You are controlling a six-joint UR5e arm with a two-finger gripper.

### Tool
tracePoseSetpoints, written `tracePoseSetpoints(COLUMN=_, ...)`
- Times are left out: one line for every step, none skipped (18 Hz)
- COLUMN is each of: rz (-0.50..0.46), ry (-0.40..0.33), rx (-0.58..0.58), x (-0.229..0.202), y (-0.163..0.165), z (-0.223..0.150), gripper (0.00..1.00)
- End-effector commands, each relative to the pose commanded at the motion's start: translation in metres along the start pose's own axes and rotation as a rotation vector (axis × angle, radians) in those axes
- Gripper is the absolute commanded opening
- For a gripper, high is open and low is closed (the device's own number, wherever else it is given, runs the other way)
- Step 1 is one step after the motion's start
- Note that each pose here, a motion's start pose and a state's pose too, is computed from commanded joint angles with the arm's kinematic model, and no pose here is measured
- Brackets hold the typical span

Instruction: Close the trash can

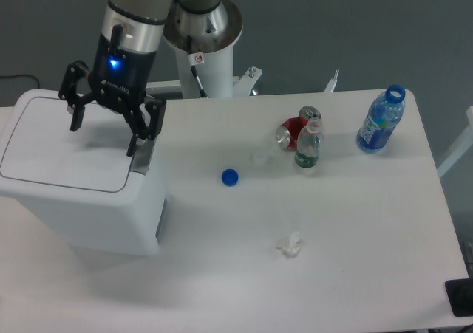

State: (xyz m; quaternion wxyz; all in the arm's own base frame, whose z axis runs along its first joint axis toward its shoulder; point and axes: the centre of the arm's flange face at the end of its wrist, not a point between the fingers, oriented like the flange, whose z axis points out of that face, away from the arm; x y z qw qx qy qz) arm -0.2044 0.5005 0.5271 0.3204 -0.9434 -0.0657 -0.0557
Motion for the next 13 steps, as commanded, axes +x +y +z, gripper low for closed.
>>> tracePoseSetpoints(rz=-0.012, ry=-0.013, rx=0.006, x=-0.008, y=0.001, z=-0.005, gripper=1.00)
tracePoseSetpoints(rz=-0.029, ry=-0.033, rx=0.012, x=-0.020, y=0.003, z=-0.012, gripper=1.00)
tracePoseSetpoints(rz=-0.046, ry=-0.067, rx=0.012, x=-0.034, y=0.006, z=-0.020, gripper=1.00)
tracePoseSetpoints(rz=-0.057, ry=-0.110, rx=0.004, x=-0.046, y=0.007, z=-0.026, gripper=1.00)
tracePoseSetpoints(rz=-0.065, ry=-0.152, rx=-0.008, x=-0.056, y=0.009, z=-0.031, gripper=1.00)
tracePoseSetpoints(rz=-0.077, ry=-0.183, rx=-0.017, x=-0.068, y=0.012, z=-0.034, gripper=1.00)
tracePoseSetpoints(rz=-0.069, ry=-0.199, rx=-0.022, x=-0.078, y=0.014, z=-0.037, gripper=1.00)
tracePoseSetpoints(rz=-0.031, ry=-0.209, rx=-0.035, x=-0.086, y=0.016, z=-0.037, gripper=1.00)
tracePoseSetpoints(rz=0.022, ry=-0.221, rx=-0.054, x=-0.094, y=0.019, z=-0.035, gripper=1.00)
tracePoseSetpoints(rz=0.069, ry=-0.242, rx=-0.084, x=-0.103, y=0.025, z=-0.035, gripper=1.00)
tracePoseSetpoints(rz=0.104, ry=-0.264, rx=-0.117, x=-0.110, y=0.031, z=-0.033, gripper=1.00)
tracePoseSetpoints(rz=0.134, ry=-0.279, rx=-0.153, x=-0.118, y=0.035, z=-0.026, gripper=1.00)
tracePoseSetpoints(rz=0.155, ry=-0.291, rx=-0.182, x=-0.126, y=0.038, z=-0.020, gripper=1.00)
